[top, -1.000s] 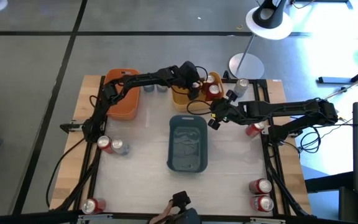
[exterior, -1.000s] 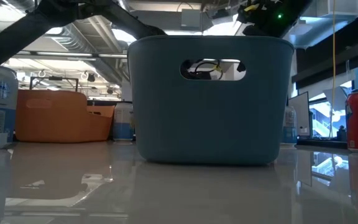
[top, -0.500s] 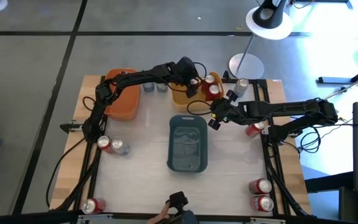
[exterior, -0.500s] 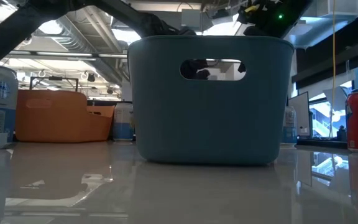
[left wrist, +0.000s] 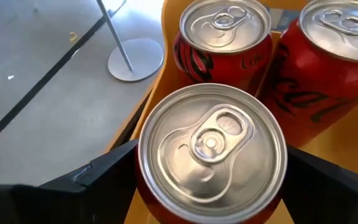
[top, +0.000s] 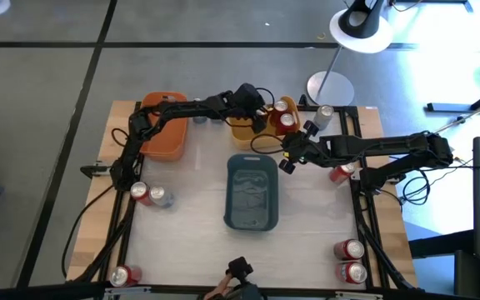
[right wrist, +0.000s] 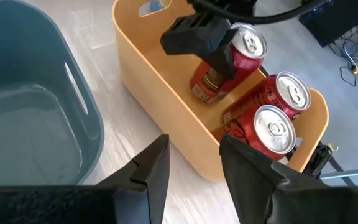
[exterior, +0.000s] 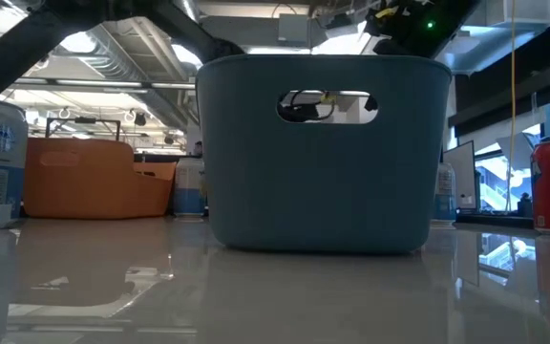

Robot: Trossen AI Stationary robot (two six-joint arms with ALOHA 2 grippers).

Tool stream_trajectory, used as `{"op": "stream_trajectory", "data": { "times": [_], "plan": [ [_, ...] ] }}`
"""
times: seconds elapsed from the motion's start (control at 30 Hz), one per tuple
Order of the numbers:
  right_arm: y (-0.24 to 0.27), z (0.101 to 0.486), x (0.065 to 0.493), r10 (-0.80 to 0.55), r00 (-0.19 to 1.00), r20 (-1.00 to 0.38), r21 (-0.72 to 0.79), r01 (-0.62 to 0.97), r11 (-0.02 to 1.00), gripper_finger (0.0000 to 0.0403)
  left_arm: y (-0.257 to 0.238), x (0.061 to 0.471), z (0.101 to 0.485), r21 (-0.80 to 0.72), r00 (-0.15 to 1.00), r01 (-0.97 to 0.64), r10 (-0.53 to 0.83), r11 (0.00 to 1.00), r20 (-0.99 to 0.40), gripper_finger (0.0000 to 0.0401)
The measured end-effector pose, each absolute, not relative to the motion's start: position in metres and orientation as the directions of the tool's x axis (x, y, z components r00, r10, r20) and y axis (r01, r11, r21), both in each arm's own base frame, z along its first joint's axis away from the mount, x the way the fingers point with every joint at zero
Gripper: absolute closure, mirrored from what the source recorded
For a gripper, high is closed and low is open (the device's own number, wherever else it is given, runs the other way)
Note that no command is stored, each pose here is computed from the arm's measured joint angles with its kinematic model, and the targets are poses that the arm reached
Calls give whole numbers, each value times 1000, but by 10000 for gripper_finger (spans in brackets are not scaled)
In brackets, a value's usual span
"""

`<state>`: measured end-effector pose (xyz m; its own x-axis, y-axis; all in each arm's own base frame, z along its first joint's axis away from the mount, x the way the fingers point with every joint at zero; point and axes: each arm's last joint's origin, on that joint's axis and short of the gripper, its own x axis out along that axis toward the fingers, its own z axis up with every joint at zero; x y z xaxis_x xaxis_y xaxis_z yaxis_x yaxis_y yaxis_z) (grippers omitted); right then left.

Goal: Sort soda cans
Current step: Put the left red soda can into the yellow bin, then put the red soda can into the yellow bin

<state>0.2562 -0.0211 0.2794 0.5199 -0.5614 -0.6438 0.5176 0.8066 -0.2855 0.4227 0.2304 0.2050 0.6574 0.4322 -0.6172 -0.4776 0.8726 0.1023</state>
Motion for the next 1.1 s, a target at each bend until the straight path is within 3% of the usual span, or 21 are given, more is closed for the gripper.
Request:
{"op": "stream_trajectory", "data": {
  "times": [0.4,0.67,0.8,1.1],
  "plan": [
    [-21,280,257,-562,530,-635,-281,519,807,260,230,421,199,149,651,-441,429,885,-626,68],
    [-21,280,257,-562,530,-636,-281,519,807,260,230,421,200,153,653,-437,430,886,-624,9],
    [-21,280,257,-562,529,-636,-282,518,808,260,230,421,203,144,653,-445,431,884,-623,7],
    [-21,280,257,-562,529,-636,-282,518,808,260,220,402,262,179,693,-435,455,882,-559,14]
  ]
}}
